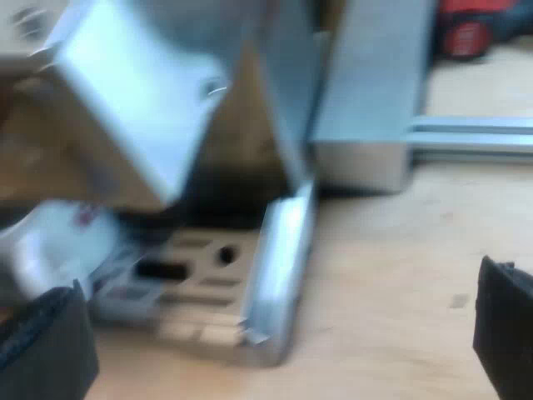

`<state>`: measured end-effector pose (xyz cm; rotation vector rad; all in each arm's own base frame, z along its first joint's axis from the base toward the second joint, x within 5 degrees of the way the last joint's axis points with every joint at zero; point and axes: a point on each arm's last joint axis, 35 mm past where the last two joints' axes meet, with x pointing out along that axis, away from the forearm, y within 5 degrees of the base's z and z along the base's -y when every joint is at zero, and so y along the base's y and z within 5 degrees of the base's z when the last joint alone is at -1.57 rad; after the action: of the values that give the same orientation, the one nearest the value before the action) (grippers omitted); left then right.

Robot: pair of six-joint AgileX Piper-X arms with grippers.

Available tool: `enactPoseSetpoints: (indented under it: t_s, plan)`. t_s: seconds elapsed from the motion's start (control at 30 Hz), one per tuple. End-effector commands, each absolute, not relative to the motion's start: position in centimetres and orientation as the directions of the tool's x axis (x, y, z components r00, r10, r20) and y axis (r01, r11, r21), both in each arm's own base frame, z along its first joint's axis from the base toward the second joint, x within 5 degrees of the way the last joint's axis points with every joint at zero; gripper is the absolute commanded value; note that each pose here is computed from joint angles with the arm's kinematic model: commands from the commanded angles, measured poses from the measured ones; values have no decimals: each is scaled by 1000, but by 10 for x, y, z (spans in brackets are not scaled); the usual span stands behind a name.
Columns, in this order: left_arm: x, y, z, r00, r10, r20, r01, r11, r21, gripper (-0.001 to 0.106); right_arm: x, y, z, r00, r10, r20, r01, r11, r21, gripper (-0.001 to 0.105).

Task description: Place mug into machine

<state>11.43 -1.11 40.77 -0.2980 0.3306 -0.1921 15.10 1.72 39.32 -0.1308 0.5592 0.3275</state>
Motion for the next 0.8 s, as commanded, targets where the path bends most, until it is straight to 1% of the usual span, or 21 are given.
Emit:
enactPoseSetpoints:
  t_s: [0.03, 0.1, 0.17, 0.2, 0.3, 0.33, 0.37, 0.5, 0.67, 0.73, 0.77, 0.8]
  plan:
    - [102, -10, 415, 944, -221, -246, 137, 938, -320, 87, 138, -18, 402, 865, 65, -497, -123, 989, -85, 94]
    - [88, -9, 419, 959, -198, -205, 133, 946, -294, 87, 124, -14, 407, 883, 71, -465, -146, 981, -126, 94]
    - [78, -8, 422, 966, -196, -171, 145, 951, -274, 87, 115, -12, 410, 892, 71, -447, -148, 979, -140, 94]
    - [67, -8, 424, 970, -196, -144, 153, 951, -267, 87, 107, -10, 411, 896, 76, -438, -153, 978, -143, 94]
    - [45, -7, 425, 975, -197, -100, 165, 951, -260, 87, 87, -4, 413, 906, 103, -411, -180, 972, -151, 94]
    - [42, -7, 424, 975, -199, -96, 169, 951, -258, 87, 86, -4, 412, 906, 110, -410, -186, 971, -149, 94]
    - [34, -7, 423, 976, -204, -77, 179, 951, -251, 87, 78, -1, 411, 907, 134, -399, -209, 966, -151, 94]
    - [10, -6, 415, 974, -227, -16, 217, 946, -242, 87, 54, 3, 400, 911, 153, -382, -230, 959, -163, 94]
    - [-14, -5, 399, 974, -227, -14, 217, 946, -242, 87, 29, 6, 381, 926, 151, -345, -222, 959, -177, 94]
    - [-24, -4, 387, 973, -227, -30, 213, 946, -244, 87, 19, 7, 374, 933, 151, -326, -219, 958, -183, 94]
    - [-21, -4, 379, 970, -227, -89, 198, 947, -253, 87, 14, 7, 370, 936, 151, -319, -217, 958, -186, 94]
    - [-19, -5, 373, 966, -227, -128, 189, 948, -255, 87, 10, 8, 366, 936, 150, -317, -217, 958, -186, 94]
